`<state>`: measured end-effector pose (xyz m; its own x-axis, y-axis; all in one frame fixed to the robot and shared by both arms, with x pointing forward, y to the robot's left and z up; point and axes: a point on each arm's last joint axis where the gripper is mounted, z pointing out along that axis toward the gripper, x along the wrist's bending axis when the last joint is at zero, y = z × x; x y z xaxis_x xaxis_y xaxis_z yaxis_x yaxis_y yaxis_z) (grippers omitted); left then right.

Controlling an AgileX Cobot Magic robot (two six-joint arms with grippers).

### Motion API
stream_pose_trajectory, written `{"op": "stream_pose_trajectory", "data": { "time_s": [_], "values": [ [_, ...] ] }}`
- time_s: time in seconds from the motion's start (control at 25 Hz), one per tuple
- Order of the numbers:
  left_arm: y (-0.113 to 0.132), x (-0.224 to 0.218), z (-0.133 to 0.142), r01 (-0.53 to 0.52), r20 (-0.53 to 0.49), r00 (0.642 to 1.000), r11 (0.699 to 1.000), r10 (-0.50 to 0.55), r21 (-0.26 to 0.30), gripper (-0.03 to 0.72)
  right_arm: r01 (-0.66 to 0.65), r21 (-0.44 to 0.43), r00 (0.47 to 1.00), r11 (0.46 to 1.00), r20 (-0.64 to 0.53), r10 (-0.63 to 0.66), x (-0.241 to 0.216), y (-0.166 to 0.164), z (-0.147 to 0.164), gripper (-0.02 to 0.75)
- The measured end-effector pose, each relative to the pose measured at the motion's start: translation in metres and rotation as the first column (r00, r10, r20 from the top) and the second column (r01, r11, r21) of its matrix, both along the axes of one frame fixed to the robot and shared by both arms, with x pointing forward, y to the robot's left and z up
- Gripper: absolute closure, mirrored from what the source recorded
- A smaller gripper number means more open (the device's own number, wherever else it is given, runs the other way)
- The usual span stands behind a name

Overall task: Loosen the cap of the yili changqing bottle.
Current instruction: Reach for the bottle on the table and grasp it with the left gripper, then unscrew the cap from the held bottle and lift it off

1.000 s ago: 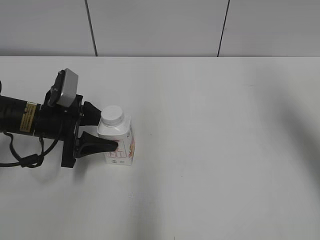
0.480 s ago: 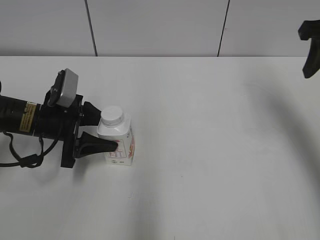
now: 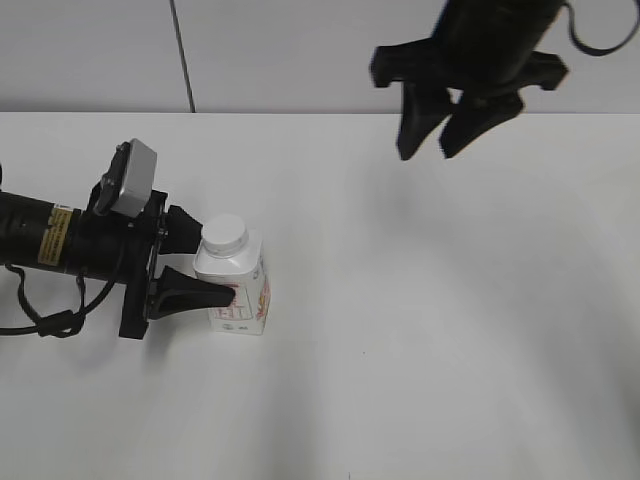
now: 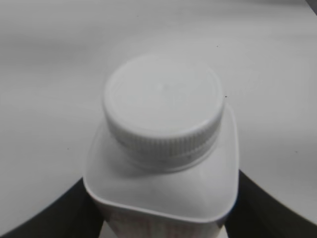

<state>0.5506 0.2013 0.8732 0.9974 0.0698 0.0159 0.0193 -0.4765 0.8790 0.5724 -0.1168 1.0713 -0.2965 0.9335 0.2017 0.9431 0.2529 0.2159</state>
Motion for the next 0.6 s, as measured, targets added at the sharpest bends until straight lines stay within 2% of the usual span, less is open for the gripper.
{"op": "stream_pose_trajectory", "data": {
  "time_s": [0.28, 0.6],
  "values": [
    [0.000, -0.001, 0.000, 0.013, -0.001, 1.000, 1.000, -0.013, 0.000, 0.264, -0.162, 0.022, 0.987, 0.986, 0.005, 0.162, -0.001, 0.078, -0.016, 0.371],
    [0.000, -0.001, 0.000, 0.014, -0.001, 1.000, 1.000, -0.014, 0.000, 0.264, -0.313, 0.018, 0.950, 0.950, 0.010, 0.313, -0.016, 0.128, -0.033, 0.371]
  ]
}}
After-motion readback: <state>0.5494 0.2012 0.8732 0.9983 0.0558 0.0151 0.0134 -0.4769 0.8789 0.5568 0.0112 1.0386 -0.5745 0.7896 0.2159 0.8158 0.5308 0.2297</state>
